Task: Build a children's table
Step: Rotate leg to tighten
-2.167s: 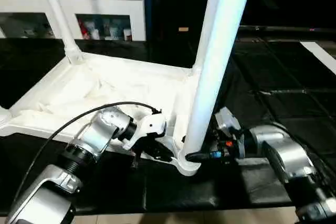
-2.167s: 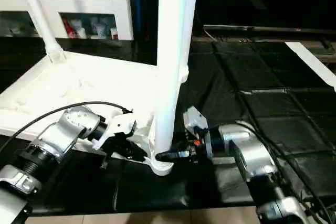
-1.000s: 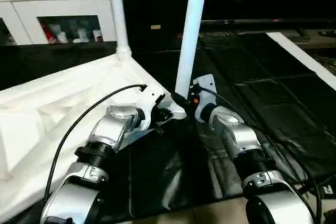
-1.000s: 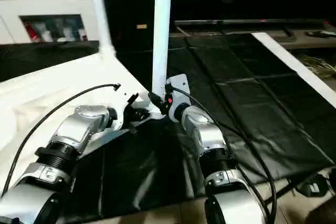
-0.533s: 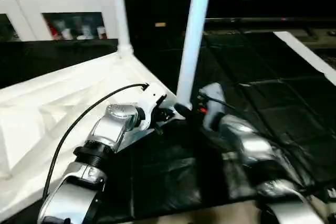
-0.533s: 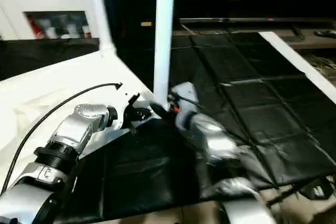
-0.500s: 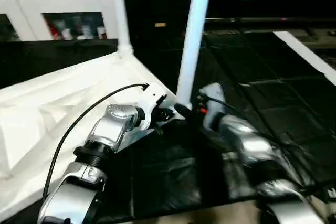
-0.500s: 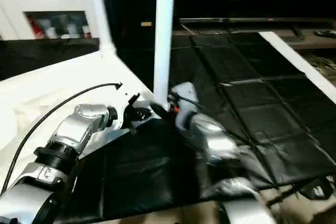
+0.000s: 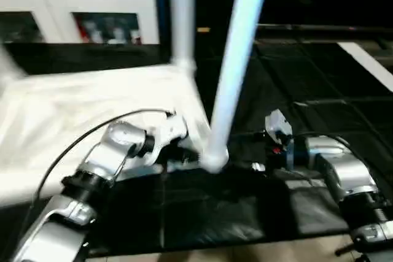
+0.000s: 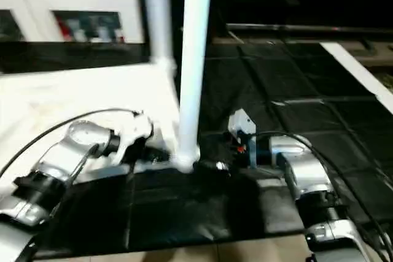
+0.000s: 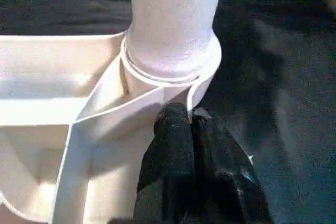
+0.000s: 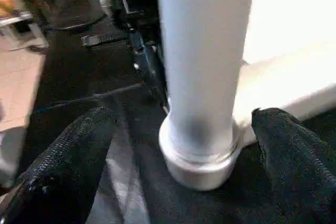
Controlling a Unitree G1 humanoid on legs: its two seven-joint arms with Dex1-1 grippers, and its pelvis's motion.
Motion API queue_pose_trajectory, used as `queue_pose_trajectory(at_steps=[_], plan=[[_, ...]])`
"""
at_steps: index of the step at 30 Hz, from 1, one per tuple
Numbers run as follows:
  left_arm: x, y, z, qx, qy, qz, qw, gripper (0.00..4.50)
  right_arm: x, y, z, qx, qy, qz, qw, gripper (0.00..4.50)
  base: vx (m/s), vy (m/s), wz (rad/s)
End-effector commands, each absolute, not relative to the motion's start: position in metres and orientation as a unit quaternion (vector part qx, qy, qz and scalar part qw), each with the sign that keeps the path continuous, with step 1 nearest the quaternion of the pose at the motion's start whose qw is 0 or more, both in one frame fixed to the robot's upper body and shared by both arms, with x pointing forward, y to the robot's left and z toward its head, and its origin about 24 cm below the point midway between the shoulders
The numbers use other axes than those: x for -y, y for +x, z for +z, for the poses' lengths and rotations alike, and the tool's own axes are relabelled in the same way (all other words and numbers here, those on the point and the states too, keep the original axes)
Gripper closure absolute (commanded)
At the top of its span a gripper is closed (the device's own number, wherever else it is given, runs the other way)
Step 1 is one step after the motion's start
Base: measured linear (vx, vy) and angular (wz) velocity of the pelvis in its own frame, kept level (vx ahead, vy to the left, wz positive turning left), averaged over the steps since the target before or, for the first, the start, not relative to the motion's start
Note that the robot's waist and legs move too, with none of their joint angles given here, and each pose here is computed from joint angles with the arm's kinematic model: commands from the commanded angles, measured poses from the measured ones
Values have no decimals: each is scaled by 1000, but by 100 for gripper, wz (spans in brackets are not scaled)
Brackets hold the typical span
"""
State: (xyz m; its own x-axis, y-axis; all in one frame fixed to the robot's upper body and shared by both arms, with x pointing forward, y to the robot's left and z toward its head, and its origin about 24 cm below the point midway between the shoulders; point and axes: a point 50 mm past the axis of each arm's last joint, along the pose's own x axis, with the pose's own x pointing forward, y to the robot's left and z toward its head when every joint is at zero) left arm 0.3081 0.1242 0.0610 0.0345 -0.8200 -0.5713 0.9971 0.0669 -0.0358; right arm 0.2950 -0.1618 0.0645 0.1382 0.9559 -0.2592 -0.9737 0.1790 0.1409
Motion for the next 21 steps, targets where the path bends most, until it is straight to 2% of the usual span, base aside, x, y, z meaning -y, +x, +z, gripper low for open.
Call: queue_pose_trajectory(at_steps=[1, 3, 6, 7, 8, 9, 13, 14, 21], plan=[[-114, 298, 58, -234, 220, -702, 636, 450, 160, 294, 72, -138, -45, 665, 733, 6, 0, 0, 0], [-116, 296, 57, -238, 239, -716, 611, 450, 157, 294, 71, -146, -48, 677, 720, 23, 0, 0, 0], [-116, 293, 57, -237, 250, -727, 594, 450, 152, 294, 69, -148, -48, 686, 711, 23, 0, 0, 0], [-116, 293, 58, -236, 253, -729, 590, 450, 150, 294, 69, -148, -46, 689, 708, 36, 0, 0, 0], [-116, 293, 58, -236, 253, -730, 590, 450, 150, 294, 68, -149, -46, 690, 707, 36, 0, 0, 0], [-114, 292, 59, -235, 255, -733, 585, 450, 147, 294, 67, -152, -46, 696, 700, 58, 0, 0, 0], [-113, 291, 59, -232, 258, -737, 580, 450, 143, 294, 65, -152, -48, 699, 697, 69, 0, 0, 0], [-111, 291, 59, -231, 259, -739, 578, 450, 142, 294, 64, -152, -46, 700, 696, 95, 0, 0, 0], [-109, 290, 59, -227, 262, -743, 572, 450, 135, 294, 63, -157, -33, 714, 682, 146, 0, 0, 0]])
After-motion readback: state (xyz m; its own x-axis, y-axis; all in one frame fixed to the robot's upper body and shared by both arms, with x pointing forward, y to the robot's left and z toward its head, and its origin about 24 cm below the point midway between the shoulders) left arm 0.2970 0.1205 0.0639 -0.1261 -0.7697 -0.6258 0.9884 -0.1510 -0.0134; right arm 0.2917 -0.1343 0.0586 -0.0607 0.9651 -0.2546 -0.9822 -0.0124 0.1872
